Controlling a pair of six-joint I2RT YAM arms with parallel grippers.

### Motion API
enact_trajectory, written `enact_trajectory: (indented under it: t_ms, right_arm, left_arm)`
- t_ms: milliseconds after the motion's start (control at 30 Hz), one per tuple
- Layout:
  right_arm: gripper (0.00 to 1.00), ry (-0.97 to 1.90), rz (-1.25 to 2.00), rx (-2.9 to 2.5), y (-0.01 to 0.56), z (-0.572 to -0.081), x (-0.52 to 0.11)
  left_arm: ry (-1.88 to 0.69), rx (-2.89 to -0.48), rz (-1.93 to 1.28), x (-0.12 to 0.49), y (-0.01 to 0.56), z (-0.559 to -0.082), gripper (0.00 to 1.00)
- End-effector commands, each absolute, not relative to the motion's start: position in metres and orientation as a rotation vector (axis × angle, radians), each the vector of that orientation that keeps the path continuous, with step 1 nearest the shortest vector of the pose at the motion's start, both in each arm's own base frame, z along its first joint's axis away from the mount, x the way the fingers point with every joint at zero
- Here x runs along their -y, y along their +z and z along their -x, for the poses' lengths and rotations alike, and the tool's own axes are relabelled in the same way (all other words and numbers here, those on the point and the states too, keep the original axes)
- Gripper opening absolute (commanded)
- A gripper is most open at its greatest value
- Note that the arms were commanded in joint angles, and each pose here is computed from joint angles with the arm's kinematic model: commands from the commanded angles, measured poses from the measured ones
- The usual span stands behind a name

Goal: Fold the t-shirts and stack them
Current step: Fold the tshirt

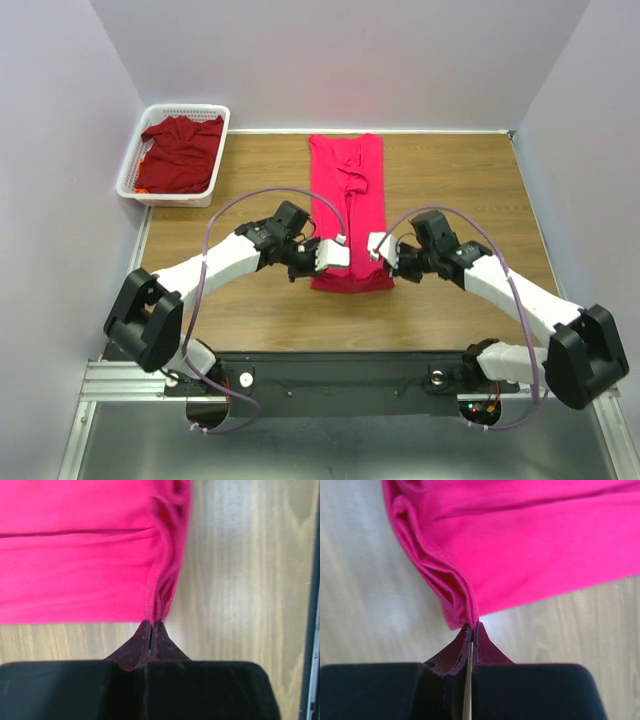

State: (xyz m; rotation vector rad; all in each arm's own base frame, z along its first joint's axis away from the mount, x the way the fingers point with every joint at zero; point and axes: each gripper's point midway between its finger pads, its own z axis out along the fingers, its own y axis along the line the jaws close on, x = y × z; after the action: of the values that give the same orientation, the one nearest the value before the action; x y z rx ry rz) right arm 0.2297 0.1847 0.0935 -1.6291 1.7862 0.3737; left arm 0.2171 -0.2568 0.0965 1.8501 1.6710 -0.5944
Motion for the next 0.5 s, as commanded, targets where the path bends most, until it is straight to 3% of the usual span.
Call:
enact_trajectory:
  t_ms: [0,467]
  right_arm:
    - [0.00,0.381,1.602,-1.730,0.114,-0.269,-0.188]
    - [0.01,0.398,1.583,-1.727,0.110,-0.357,-0.178]
  left_arm:
    - [-0.595,-1.643,-1.842,0.262,0.109,-0.240,0.00]
    - [-0.460,-1.675,-1.783,0.266,0.117,-0.356,0.00]
